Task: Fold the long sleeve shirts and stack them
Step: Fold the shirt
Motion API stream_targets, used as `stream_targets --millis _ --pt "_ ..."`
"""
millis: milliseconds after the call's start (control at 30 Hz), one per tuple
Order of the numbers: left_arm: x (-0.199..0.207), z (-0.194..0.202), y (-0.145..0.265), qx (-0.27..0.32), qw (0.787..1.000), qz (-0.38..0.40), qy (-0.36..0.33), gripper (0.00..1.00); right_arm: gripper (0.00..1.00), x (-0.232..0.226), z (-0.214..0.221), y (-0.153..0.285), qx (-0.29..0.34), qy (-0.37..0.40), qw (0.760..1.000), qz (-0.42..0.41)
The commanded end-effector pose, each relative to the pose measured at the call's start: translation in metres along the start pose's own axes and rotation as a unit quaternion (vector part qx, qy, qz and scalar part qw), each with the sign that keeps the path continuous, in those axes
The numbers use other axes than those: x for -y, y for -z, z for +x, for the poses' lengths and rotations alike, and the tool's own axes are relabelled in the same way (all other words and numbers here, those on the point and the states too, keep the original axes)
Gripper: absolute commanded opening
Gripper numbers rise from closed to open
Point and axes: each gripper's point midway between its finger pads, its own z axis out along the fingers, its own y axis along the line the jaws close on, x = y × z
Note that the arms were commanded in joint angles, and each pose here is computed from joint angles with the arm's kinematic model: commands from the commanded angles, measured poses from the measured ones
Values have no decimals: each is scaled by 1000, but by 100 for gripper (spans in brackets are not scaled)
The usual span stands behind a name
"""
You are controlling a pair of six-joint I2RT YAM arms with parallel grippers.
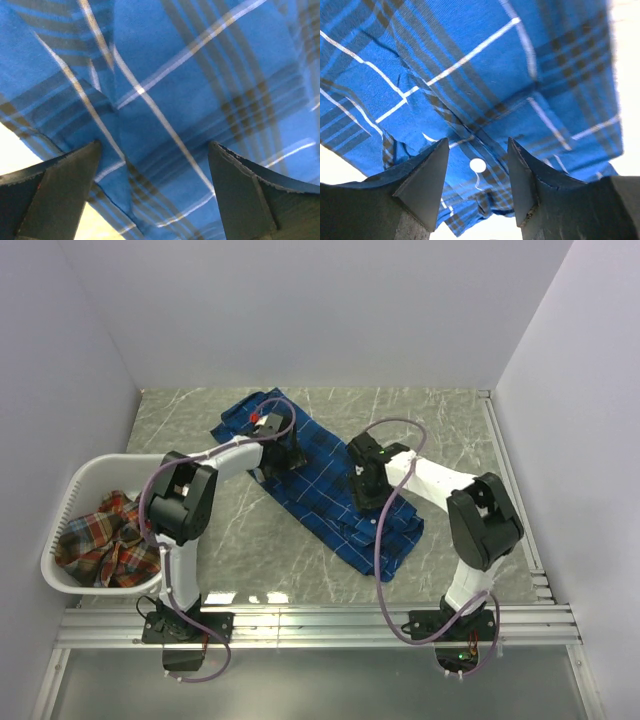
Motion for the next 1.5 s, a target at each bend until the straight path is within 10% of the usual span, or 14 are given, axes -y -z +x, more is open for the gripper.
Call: stream_targets --millis 0,333,567,867,1100,1467 --pt "1 -6 -15 0 1000 -14 -2 99 57 -17 15 -10 -32 23 999 -18" --pt "4 -56 -56 40 998 -35 -45 99 57 -127 43 -23 -106 130 975 -147" --pt "42 -105 -54 94 991 44 -86 99 56 -191 -7 8 -23 158 964 -213" --pt "41 -156 62 176 980 80 -42 99 57 -120 -62 62 132 58 977 -158" --pt "7 -101 121 144 984 101 -40 98 56 -41 -95 72 179 -115 954 -209" --pt "7 27 120 25 983 165 -72 98 54 -40 -23 15 55 -223 917 -328"
